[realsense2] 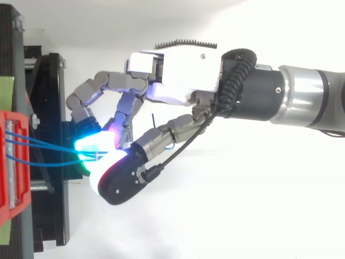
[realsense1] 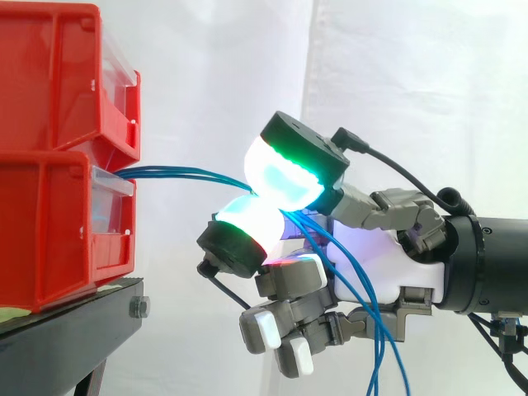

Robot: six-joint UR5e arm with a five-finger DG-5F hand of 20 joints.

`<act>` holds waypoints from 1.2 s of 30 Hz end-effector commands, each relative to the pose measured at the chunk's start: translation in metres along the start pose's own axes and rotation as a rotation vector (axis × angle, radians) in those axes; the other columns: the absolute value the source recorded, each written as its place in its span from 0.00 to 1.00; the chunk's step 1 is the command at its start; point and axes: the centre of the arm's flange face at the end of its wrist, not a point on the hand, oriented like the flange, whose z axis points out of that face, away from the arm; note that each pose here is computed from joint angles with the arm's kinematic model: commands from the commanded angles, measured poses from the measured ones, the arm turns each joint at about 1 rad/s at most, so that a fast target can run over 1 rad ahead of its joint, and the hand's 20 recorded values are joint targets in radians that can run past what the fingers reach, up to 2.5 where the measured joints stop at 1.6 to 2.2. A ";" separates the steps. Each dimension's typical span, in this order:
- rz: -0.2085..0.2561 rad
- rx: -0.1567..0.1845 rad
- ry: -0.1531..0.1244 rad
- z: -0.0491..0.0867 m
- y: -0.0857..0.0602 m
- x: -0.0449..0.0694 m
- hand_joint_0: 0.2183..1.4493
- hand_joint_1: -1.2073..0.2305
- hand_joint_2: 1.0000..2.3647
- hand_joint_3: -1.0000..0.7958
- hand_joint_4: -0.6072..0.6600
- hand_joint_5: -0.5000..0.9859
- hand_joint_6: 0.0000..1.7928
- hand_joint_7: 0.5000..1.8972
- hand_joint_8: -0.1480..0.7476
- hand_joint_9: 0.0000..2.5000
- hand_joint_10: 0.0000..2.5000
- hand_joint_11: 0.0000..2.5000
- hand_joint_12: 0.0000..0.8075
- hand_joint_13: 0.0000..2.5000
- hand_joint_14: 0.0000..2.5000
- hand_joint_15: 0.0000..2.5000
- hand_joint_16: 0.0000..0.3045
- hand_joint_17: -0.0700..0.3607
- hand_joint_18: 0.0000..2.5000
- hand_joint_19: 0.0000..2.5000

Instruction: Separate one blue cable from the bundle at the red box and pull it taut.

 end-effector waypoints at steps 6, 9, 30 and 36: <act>0.001 0.000 0.001 0.000 0.000 0.000 0.39 0.10 0.00 0.28 0.45 0.26 0.52 0.59 0.48 0.51 0.01 0.50 0.47 0.42 0.01 0.34 0.15 0.40 0.38 0.33; 0.001 0.000 0.001 0.000 0.000 0.000 0.28 0.10 0.00 0.28 0.47 0.25 0.52 0.58 0.49 0.50 0.01 0.49 0.48 0.42 0.01 0.34 0.16 0.41 0.38 0.34; 0.000 -0.002 -0.001 0.000 0.001 -0.001 0.32 0.33 0.01 0.40 0.51 0.25 0.50 0.57 0.51 0.52 0.01 0.48 0.49 0.43 0.01 0.34 0.16 0.42 0.39 0.37; 0.000 -0.003 -0.001 0.001 0.001 -0.001 0.46 0.18 0.01 0.40 0.45 0.24 0.51 0.72 0.49 0.50 0.01 0.49 0.48 0.41 0.01 0.34 0.16 0.41 0.37 0.35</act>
